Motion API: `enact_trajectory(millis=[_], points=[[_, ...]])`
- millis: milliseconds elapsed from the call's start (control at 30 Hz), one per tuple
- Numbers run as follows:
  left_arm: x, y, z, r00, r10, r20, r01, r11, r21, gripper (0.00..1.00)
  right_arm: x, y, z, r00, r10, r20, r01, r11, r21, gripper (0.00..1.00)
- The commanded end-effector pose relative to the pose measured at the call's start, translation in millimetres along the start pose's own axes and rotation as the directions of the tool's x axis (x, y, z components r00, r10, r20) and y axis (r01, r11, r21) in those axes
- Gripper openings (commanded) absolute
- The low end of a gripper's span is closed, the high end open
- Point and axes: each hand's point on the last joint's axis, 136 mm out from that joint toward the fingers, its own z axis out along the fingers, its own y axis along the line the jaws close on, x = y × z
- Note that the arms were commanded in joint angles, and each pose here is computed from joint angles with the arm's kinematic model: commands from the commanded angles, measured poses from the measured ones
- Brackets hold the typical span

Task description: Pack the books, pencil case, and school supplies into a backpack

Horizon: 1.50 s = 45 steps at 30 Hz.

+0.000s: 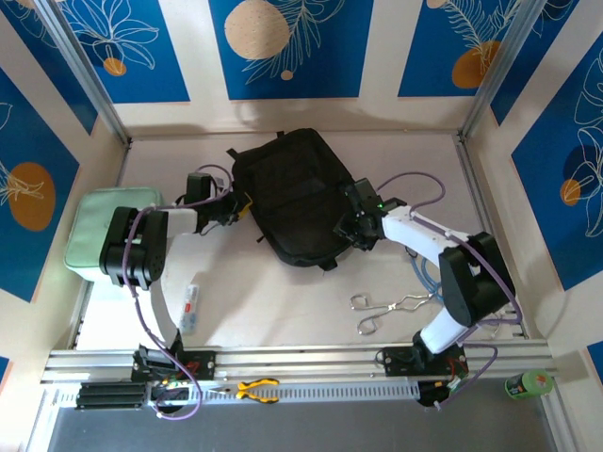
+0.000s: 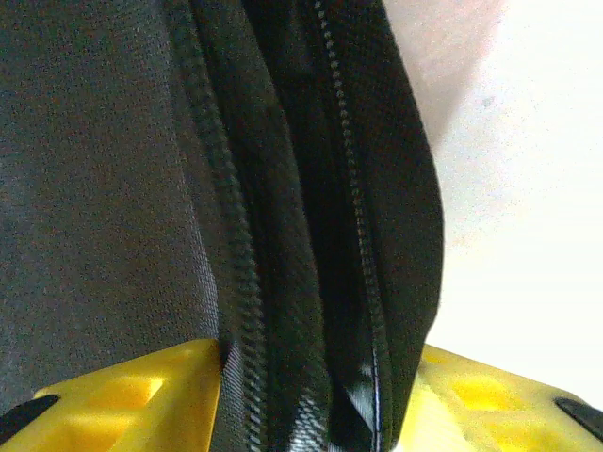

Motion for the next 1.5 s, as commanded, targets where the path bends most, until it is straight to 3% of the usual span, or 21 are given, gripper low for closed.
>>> enact_trajectory(millis=[0,400,500,700,867,1267,1467], points=[[-9,-11,-5,0.999,0.033,0.005,-0.034,0.998,0.048,0.25,-12,11,3,1.0,-0.02,0.009,0.02,1.0,-0.019,0.49],[-9,-11,-2,0.996,0.07,-0.055,-0.067,0.996,0.055,0.34,-14,14,12,1.0,-0.009,-0.006,0.009,1.0,-0.003,0.48],[-10,-20,3,0.995,0.073,-0.071,-0.066,0.993,0.1,0.31,-14,14,15,1.0,-0.01,-0.011,0.01,1.0,-0.001,0.47],[-13,-16,7,0.994,0.078,-0.078,-0.072,0.995,0.074,0.25,-16,16,23,1.0,-0.022,-0.014,0.022,1.0,0.0,0.47],[-16,-29,-2,0.994,0.101,-0.052,-0.095,0.991,0.095,0.0,-28,18,30,0.999,-0.039,0.001,0.039,0.999,-0.01,0.46],[9,-66,-51,0.995,0.095,-0.018,-0.09,0.978,0.188,0.0,-88,61,38,0.979,-0.179,0.096,0.182,0.983,-0.019,0.47],[16,-64,-58,0.998,0.069,0.004,-0.069,0.988,0.136,0.0,-86,65,-20,0.952,-0.237,0.192,0.226,0.971,0.08,0.62]])
